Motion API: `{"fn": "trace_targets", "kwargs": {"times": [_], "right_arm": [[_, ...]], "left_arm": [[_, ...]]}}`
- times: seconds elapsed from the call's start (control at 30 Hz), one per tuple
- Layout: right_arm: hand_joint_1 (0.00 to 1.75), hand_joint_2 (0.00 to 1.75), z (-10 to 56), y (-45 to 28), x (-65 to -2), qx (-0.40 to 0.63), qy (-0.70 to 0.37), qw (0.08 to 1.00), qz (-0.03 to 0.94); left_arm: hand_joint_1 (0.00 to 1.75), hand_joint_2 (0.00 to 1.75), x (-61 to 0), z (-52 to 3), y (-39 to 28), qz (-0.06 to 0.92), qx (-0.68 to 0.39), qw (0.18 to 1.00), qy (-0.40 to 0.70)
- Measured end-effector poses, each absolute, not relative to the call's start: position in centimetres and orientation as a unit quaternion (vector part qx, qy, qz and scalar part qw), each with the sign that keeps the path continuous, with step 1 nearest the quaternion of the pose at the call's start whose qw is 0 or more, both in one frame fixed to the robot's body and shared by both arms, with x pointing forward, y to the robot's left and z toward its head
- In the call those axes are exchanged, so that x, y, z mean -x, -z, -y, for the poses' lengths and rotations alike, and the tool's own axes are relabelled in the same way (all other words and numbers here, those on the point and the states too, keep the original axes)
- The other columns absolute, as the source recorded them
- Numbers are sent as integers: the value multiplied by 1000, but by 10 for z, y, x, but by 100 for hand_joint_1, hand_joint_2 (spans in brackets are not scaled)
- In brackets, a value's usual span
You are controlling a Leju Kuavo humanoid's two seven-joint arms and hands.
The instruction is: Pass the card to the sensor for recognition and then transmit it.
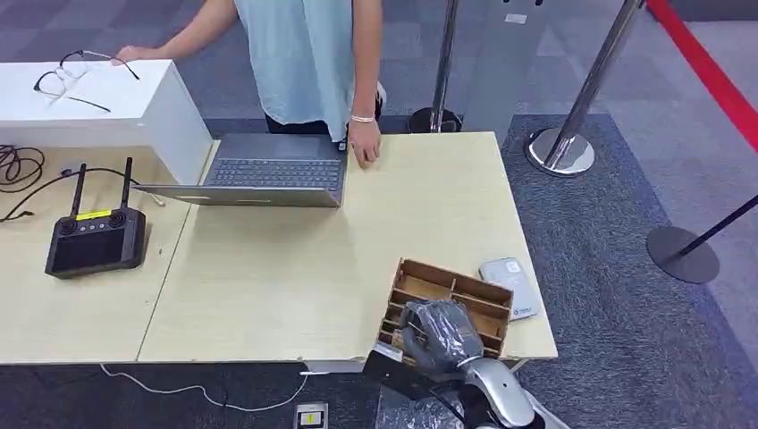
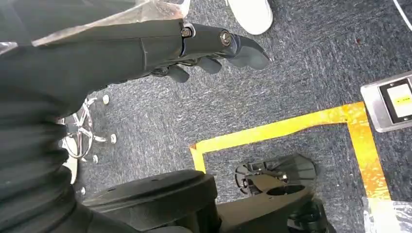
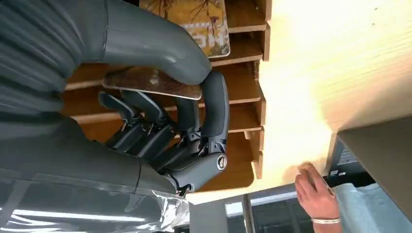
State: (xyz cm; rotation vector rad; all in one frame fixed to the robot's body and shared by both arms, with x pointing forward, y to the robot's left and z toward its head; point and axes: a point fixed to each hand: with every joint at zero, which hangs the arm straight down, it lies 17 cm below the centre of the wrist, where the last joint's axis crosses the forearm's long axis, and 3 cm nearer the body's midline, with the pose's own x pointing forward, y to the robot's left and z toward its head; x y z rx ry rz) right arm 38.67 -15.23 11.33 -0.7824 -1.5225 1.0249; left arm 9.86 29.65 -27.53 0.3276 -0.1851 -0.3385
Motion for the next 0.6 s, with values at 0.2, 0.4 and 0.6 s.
{"fn": "trace_targets", "kwargs": {"times": [0.2,0.4,0.6], "right_arm": [[175,175,153,-118,-388,336,-425,536,648],[175,175,152,-126,-390,343,-423,525,654],[175,175,148,-143,-398,351,-421,505,666]], "left_arm": [[0,175,-99,-297,275,92,-162,968,168],[0,175,-99,-296,275,92,-162,967,171],[0,175,-99,-295,275,93,-159,967,174]]}}
